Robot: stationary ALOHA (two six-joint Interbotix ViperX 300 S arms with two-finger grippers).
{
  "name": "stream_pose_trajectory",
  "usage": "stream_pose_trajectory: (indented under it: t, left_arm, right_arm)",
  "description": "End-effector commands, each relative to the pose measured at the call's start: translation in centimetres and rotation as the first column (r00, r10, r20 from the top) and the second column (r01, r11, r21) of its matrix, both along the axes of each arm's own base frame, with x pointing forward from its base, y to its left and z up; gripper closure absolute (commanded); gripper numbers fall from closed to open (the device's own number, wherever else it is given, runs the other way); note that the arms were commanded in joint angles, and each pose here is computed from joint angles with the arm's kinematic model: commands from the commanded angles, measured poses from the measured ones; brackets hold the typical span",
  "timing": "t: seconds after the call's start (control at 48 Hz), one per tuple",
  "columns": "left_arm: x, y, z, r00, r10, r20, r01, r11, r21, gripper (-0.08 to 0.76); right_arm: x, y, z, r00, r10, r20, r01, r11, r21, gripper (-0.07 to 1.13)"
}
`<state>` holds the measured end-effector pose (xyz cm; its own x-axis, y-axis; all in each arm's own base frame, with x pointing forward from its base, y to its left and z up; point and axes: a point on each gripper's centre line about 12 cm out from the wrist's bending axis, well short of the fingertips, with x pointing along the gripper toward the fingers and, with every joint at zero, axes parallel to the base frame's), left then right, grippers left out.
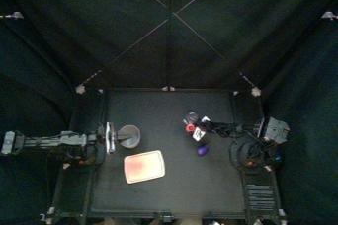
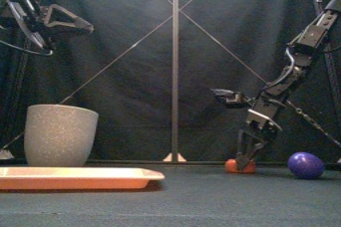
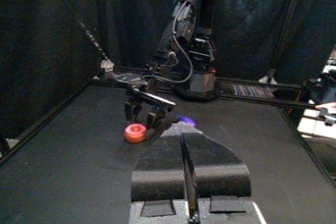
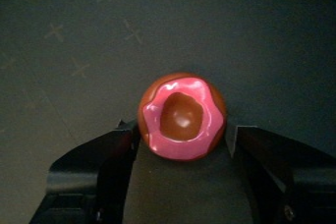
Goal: Pick the donut then place it in the grey bowl
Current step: Place donut in the grey bowl
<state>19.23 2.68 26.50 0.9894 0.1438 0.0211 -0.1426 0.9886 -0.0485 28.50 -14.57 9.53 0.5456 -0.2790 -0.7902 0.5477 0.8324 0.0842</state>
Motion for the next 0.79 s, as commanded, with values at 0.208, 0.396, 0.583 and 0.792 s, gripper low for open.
stream_pose_trajectory:
  t: [0.208,0.396,0.583,0.792]
  left_arm:
    - [0.1,0.2,0.3,1.000,0.011,0.014,-0.010,1.000,-0.022,0.642]
    - [0.1,0.3,0.3,1.000,0.015,0.013,-0.015,1.000,-0.020,0.642]
    - [0.1,0.4,0.6,0.999,0.024,0.034,-0.024,1.000,-0.014,0.642]
    - [0.0,0.6,0.8,0.998,0.032,0.051,-0.032,0.999,-0.011,0.642]
  right_arm:
    - [1.8,-0.8,2.1,0.997,0.003,0.072,0.000,0.999,-0.037,0.36]
    - [5.8,-1.0,6.1,0.979,0.067,0.194,-0.045,0.992,-0.115,0.36]
    - [11.9,1.1,11.4,0.921,0.187,0.341,-0.124,0.973,-0.197,0.36]
    - [18.3,4.1,14.4,0.858,0.274,0.436,-0.190,0.955,-0.227,0.35]
